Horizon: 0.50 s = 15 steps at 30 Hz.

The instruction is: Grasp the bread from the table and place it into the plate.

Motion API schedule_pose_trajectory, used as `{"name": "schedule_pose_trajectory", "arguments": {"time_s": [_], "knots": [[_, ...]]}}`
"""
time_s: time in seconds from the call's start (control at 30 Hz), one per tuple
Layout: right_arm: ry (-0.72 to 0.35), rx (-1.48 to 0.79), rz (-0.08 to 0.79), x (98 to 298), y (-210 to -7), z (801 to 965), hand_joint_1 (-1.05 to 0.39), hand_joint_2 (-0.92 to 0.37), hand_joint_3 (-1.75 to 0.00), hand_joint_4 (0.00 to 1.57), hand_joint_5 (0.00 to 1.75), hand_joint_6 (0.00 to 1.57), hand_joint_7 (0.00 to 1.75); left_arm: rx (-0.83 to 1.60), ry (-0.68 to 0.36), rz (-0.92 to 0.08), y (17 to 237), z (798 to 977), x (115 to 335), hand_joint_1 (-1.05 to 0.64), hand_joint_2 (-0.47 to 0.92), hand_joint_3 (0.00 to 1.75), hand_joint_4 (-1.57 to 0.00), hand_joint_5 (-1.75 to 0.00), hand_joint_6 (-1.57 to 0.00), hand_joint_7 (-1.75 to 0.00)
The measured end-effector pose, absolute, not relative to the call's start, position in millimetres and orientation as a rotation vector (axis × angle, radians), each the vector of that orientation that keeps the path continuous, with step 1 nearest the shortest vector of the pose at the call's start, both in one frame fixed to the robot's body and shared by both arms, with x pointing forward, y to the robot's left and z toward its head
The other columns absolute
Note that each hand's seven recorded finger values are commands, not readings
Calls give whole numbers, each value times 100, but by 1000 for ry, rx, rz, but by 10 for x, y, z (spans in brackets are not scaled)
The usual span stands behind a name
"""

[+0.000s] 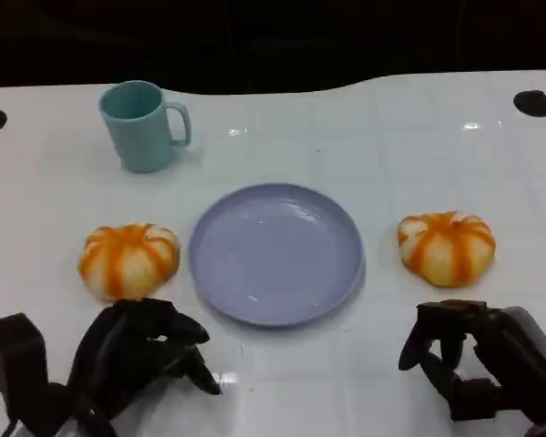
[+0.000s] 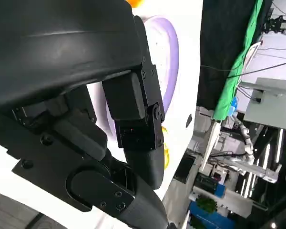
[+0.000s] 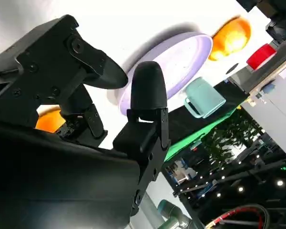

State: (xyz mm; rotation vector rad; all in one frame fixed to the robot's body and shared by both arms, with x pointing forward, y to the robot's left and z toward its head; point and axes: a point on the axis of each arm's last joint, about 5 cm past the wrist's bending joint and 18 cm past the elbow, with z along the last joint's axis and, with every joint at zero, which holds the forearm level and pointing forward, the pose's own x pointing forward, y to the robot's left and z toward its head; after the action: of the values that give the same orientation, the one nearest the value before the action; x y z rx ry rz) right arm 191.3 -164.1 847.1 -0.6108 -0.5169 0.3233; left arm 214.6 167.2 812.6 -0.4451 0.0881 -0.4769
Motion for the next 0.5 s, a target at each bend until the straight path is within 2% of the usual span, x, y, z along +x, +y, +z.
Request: {"name": "schedule_pose_trajectory", "arguments": {"time_s": [0.2, 0.33, 0.47, 0.5], "knots": [[-513, -612, 324, 1914, -1642, 8465, -12, -35, -124, 84, 175, 84, 123, -445, 88, -477, 1672, 8125, 2146, -105, 72, 0, -157, -57, -157, -19], [-515, -616, 323, 1913, -1640, 8462, -11, -41, -113, 82, 170, 85, 104, -446, 90, -476, 1673, 8122, 2144, -105, 72, 0, -157, -57, -157, -19], [-518, -612, 312, 1921, -1643, 8476, -12, -51, -89, 78, 138, 82, 82, -446, 90, -476, 1672, 8122, 2144, -105, 73, 0, -157, -57, -157, -19], [-523, -611, 303, 1927, -1647, 8488, -11, -52, -87, 78, 135, 82, 80, -445, 90, -476, 1672, 8121, 2144, -105, 73, 0, -157, -57, -157, -20]]}}
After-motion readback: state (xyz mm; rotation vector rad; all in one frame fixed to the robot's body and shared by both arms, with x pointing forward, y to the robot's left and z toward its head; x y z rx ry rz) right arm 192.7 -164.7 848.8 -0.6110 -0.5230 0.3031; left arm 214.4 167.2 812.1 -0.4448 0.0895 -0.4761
